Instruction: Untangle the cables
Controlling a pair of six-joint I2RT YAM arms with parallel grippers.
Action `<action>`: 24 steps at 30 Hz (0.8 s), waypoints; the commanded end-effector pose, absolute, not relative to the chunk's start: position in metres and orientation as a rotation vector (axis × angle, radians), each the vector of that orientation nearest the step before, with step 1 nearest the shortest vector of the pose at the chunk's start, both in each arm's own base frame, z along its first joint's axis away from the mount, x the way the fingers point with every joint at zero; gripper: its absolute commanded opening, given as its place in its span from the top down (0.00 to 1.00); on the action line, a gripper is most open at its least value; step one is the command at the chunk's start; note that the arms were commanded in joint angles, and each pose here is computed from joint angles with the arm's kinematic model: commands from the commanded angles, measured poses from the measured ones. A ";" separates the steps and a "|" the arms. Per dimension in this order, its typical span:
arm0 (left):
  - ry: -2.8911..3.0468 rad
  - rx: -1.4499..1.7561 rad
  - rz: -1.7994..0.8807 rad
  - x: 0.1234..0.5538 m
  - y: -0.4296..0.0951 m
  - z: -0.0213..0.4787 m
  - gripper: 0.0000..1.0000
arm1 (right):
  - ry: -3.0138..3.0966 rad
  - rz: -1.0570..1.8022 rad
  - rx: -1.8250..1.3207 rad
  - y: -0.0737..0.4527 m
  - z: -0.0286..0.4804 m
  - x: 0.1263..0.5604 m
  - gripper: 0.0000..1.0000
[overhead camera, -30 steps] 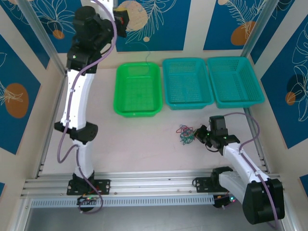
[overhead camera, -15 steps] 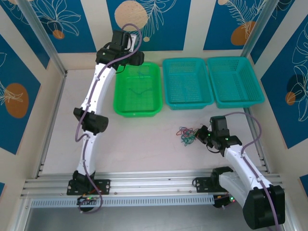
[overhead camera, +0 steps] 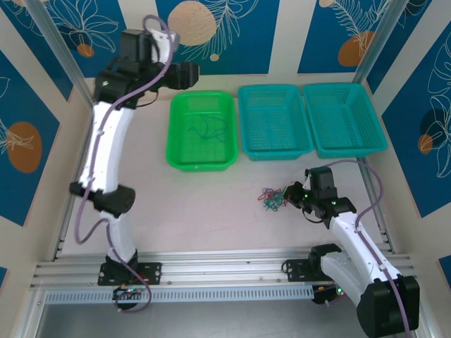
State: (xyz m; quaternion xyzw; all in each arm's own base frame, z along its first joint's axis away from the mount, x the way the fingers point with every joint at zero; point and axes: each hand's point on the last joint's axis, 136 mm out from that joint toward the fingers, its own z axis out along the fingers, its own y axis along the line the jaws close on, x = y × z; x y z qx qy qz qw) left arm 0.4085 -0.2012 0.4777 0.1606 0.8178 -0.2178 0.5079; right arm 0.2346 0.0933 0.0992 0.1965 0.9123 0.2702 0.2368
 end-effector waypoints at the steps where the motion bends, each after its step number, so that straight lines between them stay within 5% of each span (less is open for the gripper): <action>1: 1.893 0.458 -0.653 0.354 -0.207 0.489 0.24 | 2.482 0.878 0.347 0.120 0.119 0.239 1.00; 13: 1.857 0.442 -1.167 0.257 -0.246 0.319 0.25 | 2.501 1.048 0.186 0.169 0.147 0.237 1.00; 24: 1.881 0.635 -1.135 0.209 -0.293 0.199 0.26 | 2.388 1.105 0.346 0.180 0.199 0.249 1.00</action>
